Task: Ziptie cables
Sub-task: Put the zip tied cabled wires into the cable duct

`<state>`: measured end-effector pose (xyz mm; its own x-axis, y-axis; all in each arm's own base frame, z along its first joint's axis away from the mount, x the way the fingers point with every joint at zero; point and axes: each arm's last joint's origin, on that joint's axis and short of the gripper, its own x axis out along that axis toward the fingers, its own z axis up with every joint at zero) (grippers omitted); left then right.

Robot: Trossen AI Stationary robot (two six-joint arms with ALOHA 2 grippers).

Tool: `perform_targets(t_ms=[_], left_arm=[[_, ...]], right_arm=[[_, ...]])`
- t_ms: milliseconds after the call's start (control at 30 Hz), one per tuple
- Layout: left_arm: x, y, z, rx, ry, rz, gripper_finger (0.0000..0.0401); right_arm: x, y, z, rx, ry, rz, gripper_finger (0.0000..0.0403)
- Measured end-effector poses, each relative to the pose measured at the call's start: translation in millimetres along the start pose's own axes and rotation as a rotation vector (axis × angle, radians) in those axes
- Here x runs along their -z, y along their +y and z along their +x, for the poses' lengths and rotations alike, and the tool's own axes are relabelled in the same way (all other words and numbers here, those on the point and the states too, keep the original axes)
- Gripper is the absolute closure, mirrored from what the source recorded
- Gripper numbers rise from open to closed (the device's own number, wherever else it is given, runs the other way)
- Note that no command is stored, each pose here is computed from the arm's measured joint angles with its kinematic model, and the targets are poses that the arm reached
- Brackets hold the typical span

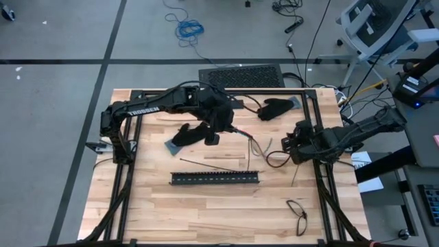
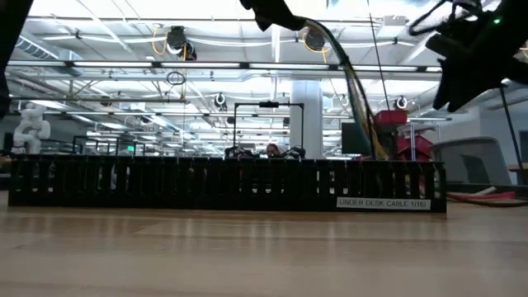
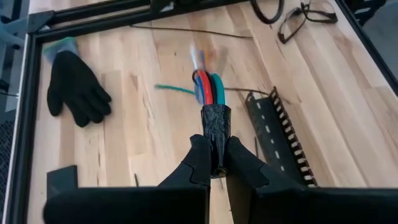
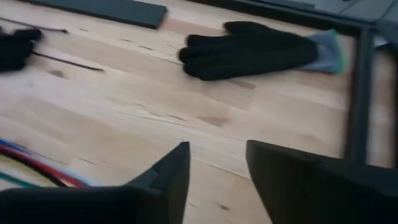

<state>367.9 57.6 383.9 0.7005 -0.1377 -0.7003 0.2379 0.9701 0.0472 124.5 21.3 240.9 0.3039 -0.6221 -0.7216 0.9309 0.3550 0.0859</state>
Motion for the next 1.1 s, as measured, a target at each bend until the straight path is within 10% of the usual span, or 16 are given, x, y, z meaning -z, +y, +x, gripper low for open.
perform_targets(t_ms=[333, 867, 1100], left_arm=[[4, -3, -3, 0.016, 0.042, 0.015, 0.0379], [7, 1, -47, -0.102, 0.016, 0.024, 0.0379], [12, 12, -50, -0.155, 0.037, 0.013, 0.0379]], right_arm=[[-19, 40, 28, -0.252, -0.137, 0.058, 0.0178], [-70, 52, 56, -0.743, -0.122, 0.065, 0.0174], [-69, 55, 53, -0.792, -0.131, 0.004, 0.0174]])
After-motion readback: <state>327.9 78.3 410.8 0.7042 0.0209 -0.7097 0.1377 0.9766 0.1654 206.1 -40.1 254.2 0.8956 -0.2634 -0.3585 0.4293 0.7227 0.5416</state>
